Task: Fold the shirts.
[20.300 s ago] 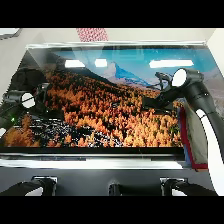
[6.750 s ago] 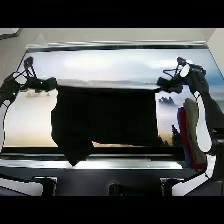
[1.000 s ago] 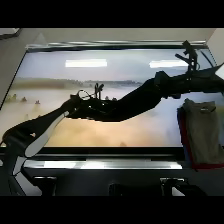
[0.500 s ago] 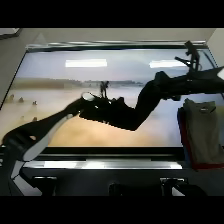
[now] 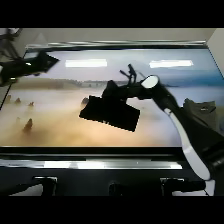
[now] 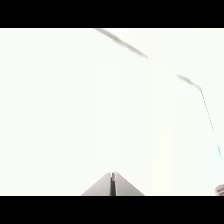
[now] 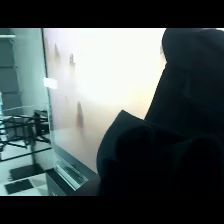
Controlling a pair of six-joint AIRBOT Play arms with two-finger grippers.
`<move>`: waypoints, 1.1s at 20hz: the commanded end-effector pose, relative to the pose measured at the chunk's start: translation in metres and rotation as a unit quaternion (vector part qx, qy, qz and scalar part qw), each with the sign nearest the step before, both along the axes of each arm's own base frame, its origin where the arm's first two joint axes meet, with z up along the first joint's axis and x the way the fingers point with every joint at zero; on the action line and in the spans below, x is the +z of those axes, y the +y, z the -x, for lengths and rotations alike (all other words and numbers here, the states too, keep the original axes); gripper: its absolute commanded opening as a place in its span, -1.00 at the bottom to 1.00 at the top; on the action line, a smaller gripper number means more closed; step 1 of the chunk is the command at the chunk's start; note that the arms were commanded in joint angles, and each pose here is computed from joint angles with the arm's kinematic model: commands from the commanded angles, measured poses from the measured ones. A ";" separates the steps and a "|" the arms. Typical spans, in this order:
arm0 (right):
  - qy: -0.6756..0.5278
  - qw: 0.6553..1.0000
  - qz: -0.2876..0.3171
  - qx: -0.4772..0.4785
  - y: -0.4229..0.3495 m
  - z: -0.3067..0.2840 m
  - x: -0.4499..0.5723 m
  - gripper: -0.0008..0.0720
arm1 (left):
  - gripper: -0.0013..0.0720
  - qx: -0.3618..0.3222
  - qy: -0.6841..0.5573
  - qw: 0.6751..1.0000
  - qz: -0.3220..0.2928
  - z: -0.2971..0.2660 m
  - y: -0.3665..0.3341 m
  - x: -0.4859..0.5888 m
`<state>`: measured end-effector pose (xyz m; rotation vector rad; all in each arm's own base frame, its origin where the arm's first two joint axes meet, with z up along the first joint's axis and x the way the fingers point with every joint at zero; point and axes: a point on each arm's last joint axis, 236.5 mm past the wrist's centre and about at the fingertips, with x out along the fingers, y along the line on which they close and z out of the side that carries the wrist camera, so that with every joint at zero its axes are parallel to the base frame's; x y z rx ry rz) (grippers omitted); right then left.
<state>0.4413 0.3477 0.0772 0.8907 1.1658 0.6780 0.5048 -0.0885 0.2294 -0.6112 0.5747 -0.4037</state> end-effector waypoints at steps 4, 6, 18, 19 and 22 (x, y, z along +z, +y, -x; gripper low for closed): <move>0.036 0.998 -0.043 -0.030 0.035 -0.019 -0.056 0.74 | -0.89 0.020 -0.044 0.996 -0.075 0.057 0.044 0.054; 0.012 1.000 0.007 -0.003 -0.007 -0.021 -0.051 0.74 | -0.88 0.018 -0.035 0.995 -0.090 0.059 0.047 0.048; 0.191 0.963 0.188 -0.043 -0.180 0.050 -0.170 0.67 | -0.88 -0.006 -0.016 0.996 -0.089 0.062 0.027 0.029; 0.187 0.965 0.178 -0.046 -0.168 0.046 -0.175 0.65 | -0.88 -0.011 -0.017 0.996 -0.089 0.062 0.022 0.029; 0.179 0.969 0.156 -0.066 -0.149 0.034 -0.180 -0.43 | -0.88 -0.025 -0.019 0.996 -0.089 0.064 0.010 0.029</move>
